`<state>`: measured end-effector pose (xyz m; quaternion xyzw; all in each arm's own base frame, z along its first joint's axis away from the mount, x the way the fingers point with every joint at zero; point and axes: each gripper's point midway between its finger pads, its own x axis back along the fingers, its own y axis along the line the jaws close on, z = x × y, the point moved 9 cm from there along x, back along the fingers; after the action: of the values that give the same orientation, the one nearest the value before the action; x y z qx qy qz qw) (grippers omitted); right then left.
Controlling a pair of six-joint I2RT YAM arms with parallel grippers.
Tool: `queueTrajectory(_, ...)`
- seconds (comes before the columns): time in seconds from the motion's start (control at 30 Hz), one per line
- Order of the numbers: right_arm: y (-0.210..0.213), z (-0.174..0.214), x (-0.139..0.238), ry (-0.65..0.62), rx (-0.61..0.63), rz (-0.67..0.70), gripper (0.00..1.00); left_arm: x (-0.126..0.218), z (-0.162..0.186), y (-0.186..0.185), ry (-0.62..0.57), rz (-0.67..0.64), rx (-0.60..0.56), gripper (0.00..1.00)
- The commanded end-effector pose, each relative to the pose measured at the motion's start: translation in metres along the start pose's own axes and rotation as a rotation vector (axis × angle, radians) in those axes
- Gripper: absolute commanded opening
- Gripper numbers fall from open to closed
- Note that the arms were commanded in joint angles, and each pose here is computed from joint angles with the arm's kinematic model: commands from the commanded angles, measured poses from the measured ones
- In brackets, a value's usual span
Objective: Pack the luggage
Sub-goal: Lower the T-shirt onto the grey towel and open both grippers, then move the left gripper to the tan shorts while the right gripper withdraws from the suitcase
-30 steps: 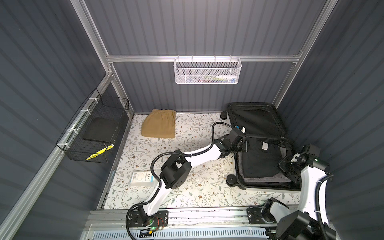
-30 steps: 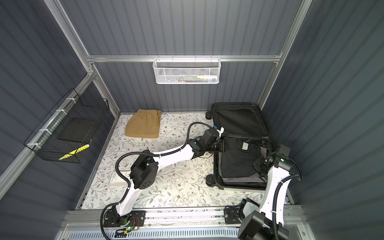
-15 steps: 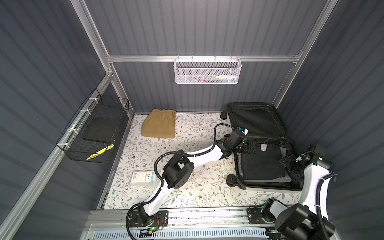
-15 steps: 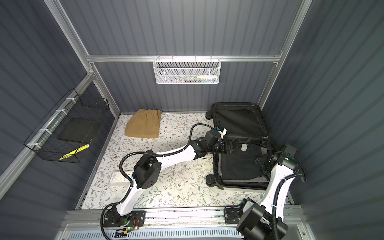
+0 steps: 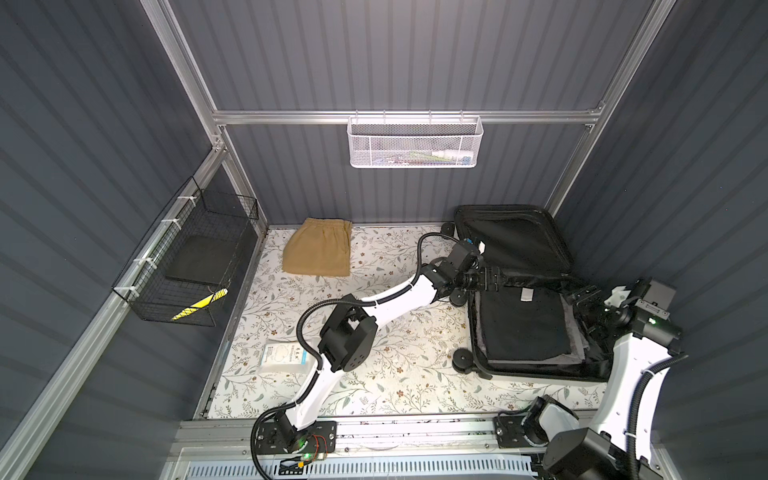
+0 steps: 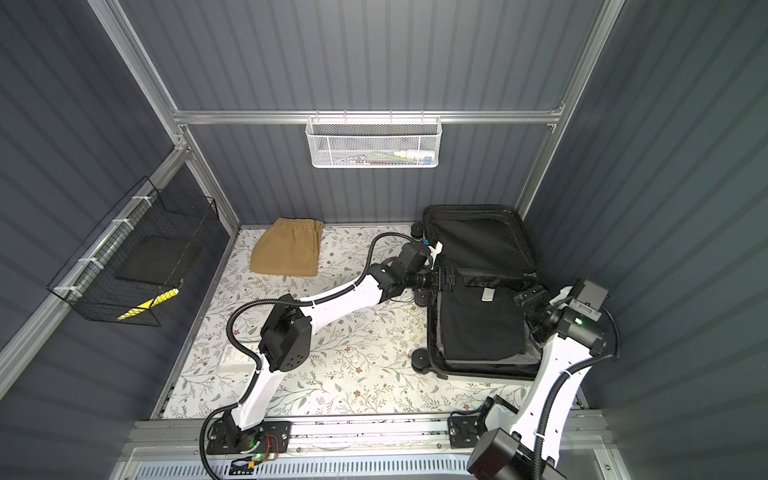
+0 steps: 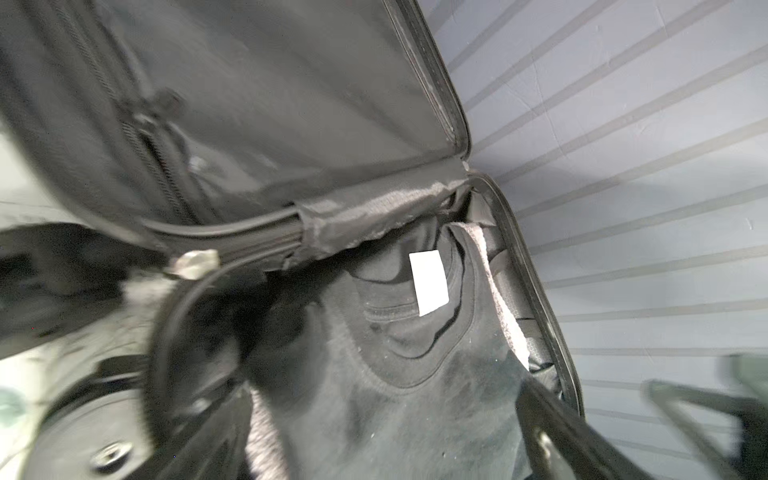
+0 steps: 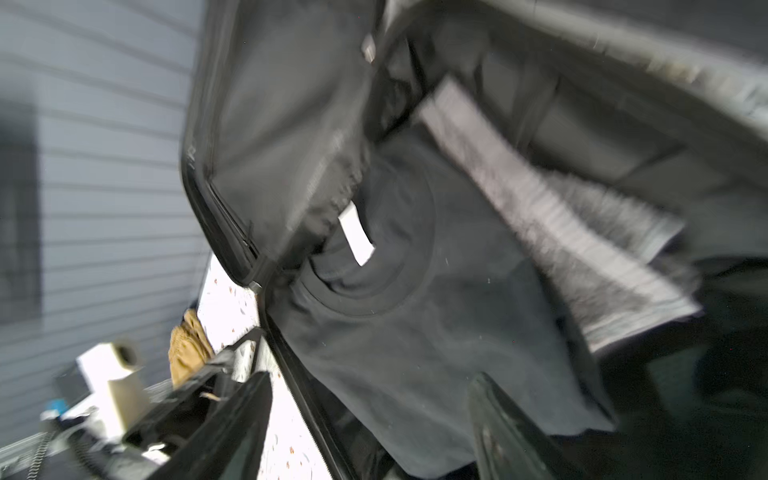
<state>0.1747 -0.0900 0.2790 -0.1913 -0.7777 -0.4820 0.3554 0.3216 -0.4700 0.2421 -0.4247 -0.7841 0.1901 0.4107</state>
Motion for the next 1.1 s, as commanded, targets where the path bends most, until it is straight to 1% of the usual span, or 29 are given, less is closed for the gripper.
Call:
queueTrajectory(0.0,-0.014,0.015,-0.020,0.059,-0.038,-0.038,0.76,0.041,-0.030,-0.009,-0.059,-0.013,-0.049,1.00)
queueTrajectory(0.07,-0.027,0.023,-0.033,0.082,-0.048,-0.019,0.76,0.050,-0.035,0.000,-0.067,-0.038,-0.046,1.00)
queueTrajectory(0.2,-0.051,0.035,-0.052,0.108,-0.057,0.061,0.77,0.074,-0.044,0.022,-0.087,-0.099,-0.039,1.00)
queueTrajectory(0.3,-0.061,0.037,-0.059,0.111,-0.059,0.110,0.78,0.093,-0.049,0.033,-0.101,-0.132,-0.041,1.00)
queueTrajectory(0.4,-0.060,0.033,-0.059,0.108,-0.060,0.113,0.78,0.109,-0.051,0.039,-0.102,-0.166,-0.059,1.00)
queueTrajectory(0.6,-0.035,0.021,-0.039,0.057,-0.032,0.025,0.79,0.138,-0.051,0.055,-0.090,-0.229,-0.065,1.00)
queueTrajectory(0.77,-0.019,0.015,-0.023,0.019,0.004,-0.042,0.80,0.150,-0.049,0.079,-0.080,-0.312,-0.055,1.00)
queueTrajectory(0.93,-0.008,0.015,-0.024,0.046,-0.008,-0.168,0.80,0.158,-0.053,0.116,-0.066,-0.439,-0.041,1.00)
queueTrajectory(1.0,-0.004,0.015,-0.025,0.034,-0.033,-0.228,0.80,0.163,-0.057,0.135,-0.063,-0.490,-0.040,1.00)
queueTrajectory(1.07,0.001,0.017,-0.027,0.023,-0.058,-0.324,0.80,0.168,-0.062,0.156,-0.062,-0.543,-0.027,1.00)
